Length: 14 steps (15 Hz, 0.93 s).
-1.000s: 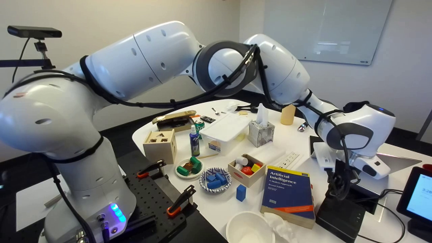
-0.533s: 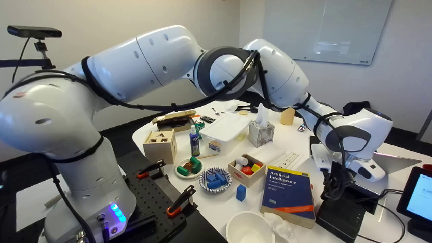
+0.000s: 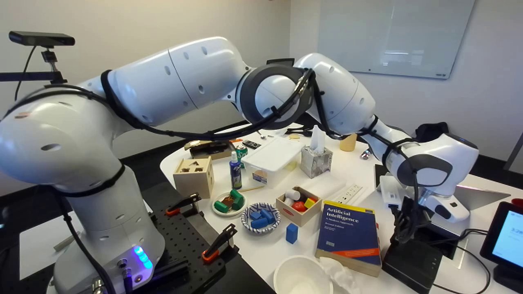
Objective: Press the bottom button of the black object on the right
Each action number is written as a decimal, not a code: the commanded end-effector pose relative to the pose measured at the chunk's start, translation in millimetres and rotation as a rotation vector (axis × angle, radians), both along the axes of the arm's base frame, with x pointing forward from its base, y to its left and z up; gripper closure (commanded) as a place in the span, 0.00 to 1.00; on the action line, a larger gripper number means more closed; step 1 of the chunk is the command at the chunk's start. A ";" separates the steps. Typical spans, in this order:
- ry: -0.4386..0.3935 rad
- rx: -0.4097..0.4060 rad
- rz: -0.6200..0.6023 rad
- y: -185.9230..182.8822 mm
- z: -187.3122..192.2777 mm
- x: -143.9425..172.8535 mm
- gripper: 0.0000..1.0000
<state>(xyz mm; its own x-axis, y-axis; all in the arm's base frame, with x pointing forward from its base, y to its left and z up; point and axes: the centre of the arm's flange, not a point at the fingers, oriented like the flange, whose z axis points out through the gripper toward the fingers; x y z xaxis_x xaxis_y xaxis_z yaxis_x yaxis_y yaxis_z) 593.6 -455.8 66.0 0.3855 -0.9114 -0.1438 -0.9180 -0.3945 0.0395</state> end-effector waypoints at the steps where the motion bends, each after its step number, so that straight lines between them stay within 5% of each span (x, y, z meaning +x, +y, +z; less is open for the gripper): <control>1: 0.034 0.014 -0.028 -9.2 -3.2 10.2 1.00; 14: 0.036 0.038 -0.076 -13.7 6.0 7.6 1.00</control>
<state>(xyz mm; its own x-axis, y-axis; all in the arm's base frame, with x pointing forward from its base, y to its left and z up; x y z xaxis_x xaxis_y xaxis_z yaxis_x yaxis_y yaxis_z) 594.3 -462.9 63.0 0.3302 -0.9256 -0.1848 -0.9363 -0.3460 0.0604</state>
